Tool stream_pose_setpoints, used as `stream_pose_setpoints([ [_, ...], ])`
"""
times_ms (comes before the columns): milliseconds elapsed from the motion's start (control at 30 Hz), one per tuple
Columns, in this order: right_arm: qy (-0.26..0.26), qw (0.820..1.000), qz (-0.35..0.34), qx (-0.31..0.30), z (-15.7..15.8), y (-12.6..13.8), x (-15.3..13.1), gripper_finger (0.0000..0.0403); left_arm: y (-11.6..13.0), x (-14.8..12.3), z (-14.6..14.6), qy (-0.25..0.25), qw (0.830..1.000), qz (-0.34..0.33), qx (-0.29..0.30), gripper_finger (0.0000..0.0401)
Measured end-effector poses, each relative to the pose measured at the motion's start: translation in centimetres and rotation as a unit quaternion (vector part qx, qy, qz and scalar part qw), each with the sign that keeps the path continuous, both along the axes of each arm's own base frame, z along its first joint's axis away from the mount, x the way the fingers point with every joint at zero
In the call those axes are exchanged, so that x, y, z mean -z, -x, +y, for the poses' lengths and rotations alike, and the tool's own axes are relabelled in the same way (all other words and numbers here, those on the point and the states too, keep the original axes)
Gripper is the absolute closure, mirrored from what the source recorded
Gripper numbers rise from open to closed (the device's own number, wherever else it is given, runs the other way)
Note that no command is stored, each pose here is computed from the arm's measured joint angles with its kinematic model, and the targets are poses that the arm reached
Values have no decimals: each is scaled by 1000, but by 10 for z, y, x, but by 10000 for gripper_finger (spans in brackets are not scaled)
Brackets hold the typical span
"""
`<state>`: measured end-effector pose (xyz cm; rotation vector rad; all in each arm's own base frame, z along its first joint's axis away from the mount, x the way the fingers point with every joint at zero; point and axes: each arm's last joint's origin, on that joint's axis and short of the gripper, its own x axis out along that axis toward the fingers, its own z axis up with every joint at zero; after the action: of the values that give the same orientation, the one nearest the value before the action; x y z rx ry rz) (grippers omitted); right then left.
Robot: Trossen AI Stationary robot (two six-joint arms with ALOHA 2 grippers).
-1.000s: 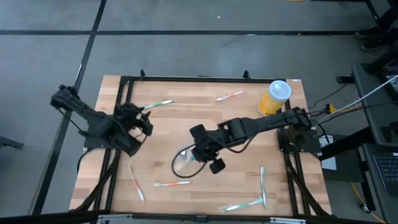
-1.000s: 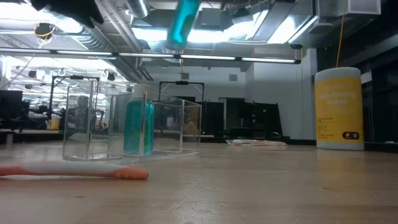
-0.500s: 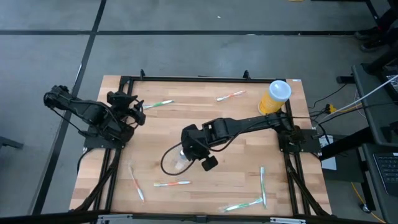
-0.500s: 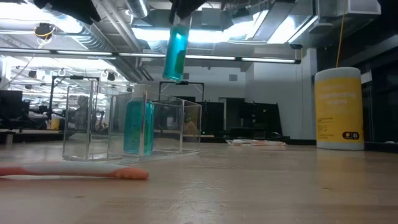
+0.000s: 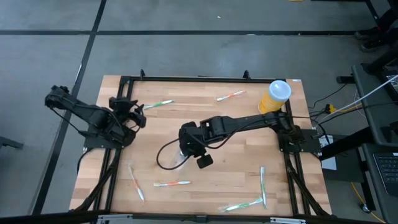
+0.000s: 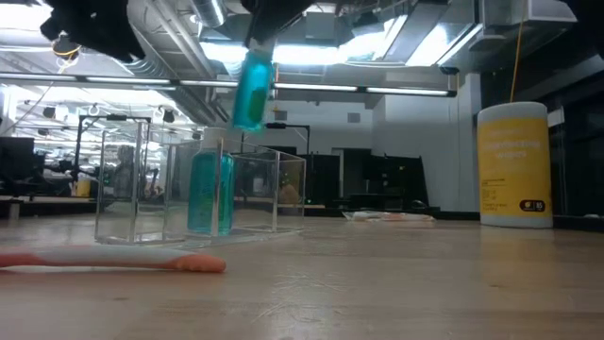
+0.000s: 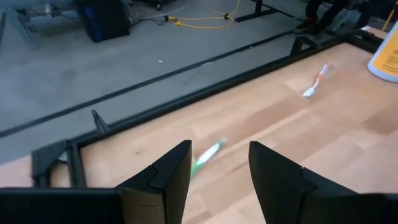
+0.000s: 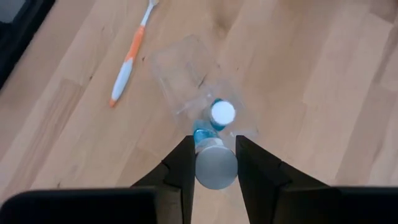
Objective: Pick & Place toothbrushing station
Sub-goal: Put the mouthwash into the transparent organizer
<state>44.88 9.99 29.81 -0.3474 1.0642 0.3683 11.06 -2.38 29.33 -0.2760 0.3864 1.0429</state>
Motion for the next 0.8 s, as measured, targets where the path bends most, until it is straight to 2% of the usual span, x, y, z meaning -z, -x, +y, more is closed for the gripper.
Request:
stream_pose_setpoints([
  [300, -5, 1000, 3, -6, 2, -7, 12, 307, -4, 22, -3, 13, 1000, -8, -1, 244],
  [800, 14, 1000, 18, -7, -7, -15, 28, 307, -5, 22, -3, 14, 1000, -10, -1, 244],
])
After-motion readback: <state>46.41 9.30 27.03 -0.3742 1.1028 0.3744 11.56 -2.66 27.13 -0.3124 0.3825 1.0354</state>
